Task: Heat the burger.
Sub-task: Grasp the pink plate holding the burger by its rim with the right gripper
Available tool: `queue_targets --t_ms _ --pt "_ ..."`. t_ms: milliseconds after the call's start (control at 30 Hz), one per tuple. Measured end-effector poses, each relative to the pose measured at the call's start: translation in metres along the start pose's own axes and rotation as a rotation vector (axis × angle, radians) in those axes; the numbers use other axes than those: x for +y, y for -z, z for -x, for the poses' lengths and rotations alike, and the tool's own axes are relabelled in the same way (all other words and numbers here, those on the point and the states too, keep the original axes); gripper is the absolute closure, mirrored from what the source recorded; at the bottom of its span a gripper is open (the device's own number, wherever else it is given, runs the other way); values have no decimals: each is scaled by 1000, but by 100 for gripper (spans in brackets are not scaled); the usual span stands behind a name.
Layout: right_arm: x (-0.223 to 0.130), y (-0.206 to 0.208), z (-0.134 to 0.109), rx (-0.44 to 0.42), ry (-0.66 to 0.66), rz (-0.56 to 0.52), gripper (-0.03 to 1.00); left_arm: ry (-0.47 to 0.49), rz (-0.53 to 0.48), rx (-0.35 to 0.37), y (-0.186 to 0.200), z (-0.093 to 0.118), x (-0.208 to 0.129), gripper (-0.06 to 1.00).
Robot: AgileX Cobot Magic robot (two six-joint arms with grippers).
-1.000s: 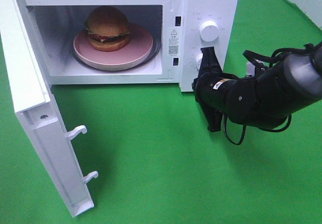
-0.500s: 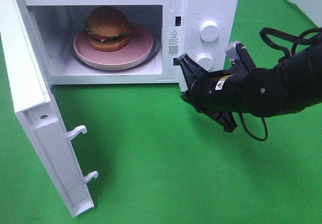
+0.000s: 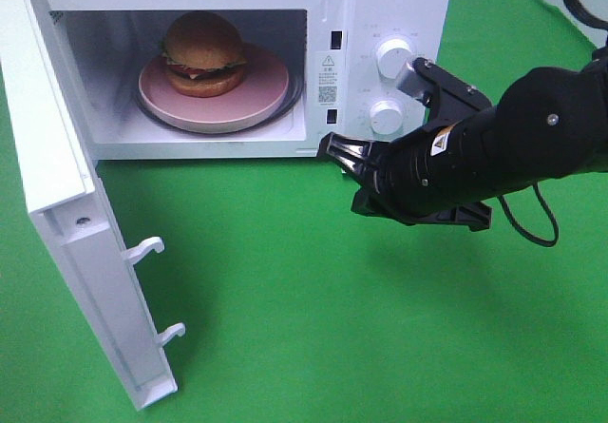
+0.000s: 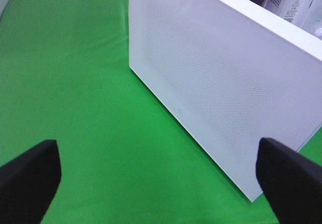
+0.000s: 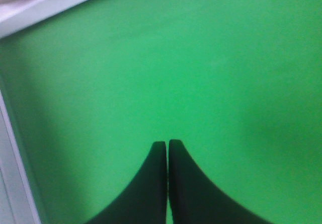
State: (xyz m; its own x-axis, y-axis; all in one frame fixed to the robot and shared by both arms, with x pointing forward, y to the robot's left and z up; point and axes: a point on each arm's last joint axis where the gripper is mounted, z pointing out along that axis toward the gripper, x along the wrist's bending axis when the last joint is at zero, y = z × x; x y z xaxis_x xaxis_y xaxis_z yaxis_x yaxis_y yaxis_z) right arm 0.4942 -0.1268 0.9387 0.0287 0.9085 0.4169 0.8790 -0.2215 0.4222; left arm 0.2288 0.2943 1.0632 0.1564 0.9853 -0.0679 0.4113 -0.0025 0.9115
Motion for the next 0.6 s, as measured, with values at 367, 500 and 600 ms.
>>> queue_targets --t_ms 367,500,600 --pt "-1 18 -10 -27 469 -216 96 0 0 0 0 0 0 -3" --pt "-2 22 -11 -7 697 -298 95 0 0 0 0 0 0 -3" --pt "-3 25 -11 30 946 -350 95 0 0 0 0 0 0 -3"
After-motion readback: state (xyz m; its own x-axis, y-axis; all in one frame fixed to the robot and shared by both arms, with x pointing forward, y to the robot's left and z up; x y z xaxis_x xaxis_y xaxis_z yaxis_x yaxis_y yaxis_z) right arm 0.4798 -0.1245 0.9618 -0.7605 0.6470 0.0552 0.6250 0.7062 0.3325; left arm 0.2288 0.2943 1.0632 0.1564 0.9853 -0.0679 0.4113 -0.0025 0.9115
